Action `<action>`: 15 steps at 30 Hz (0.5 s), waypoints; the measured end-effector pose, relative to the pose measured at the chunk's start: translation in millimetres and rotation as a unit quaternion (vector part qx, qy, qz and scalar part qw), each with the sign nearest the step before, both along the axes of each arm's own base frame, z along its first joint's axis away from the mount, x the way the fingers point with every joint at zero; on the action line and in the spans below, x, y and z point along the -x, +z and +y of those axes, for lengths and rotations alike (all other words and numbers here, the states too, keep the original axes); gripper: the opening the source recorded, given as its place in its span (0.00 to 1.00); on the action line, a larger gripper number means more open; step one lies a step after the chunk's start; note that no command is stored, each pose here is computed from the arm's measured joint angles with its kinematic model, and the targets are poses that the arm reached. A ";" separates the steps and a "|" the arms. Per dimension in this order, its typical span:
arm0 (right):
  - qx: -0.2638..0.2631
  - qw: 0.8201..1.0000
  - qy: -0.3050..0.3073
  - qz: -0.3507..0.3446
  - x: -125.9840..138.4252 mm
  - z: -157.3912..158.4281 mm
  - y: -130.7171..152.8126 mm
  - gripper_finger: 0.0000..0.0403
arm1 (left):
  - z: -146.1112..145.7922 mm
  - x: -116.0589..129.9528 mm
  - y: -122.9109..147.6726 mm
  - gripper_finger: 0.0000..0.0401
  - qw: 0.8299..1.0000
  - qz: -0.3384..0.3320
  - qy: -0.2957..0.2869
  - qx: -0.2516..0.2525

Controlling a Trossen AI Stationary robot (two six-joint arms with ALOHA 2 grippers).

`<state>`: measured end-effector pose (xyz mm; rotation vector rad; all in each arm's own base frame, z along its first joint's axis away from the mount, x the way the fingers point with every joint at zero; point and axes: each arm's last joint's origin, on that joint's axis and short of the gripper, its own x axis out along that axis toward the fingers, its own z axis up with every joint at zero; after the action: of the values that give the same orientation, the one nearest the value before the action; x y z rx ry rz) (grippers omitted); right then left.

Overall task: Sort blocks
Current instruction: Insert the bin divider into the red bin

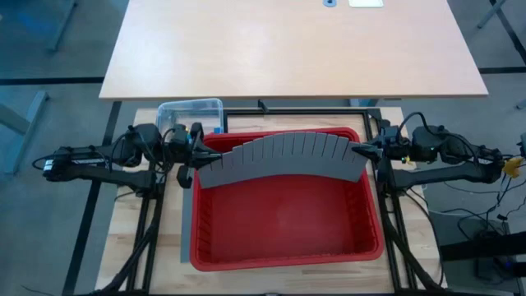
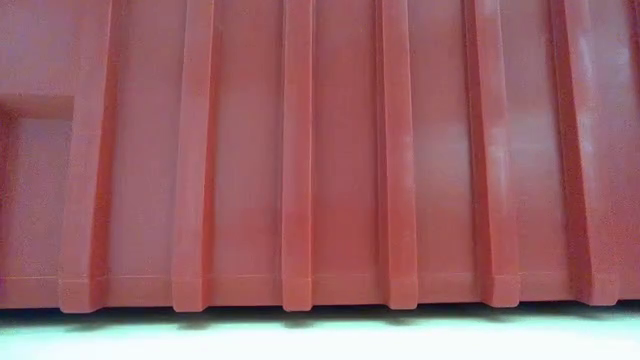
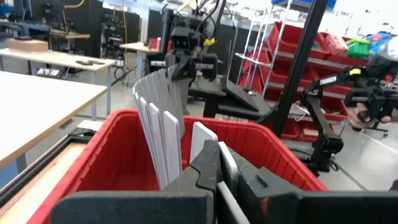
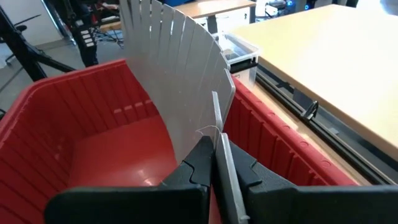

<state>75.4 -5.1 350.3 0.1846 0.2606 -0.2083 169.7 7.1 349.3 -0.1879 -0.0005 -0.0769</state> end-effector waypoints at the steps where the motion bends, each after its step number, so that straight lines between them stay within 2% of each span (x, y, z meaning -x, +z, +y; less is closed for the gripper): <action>1: 0.000 1.000 0.000 0.000 0.0 0.0 0.0 0.00 | 0.0 0.0 -0.8 0.00 1.000 0.004 0.000 0.000; 15: -0.002 1.000 -0.001 0.000 0.1 0.0 0.0 0.00 | 0.6 0.2 -9.6 0.00 0.999 0.050 0.011 -0.004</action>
<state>75.3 -5.1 350.3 0.1890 0.2605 -0.2097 169.5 7.8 339.7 -0.1841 0.0969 -0.0456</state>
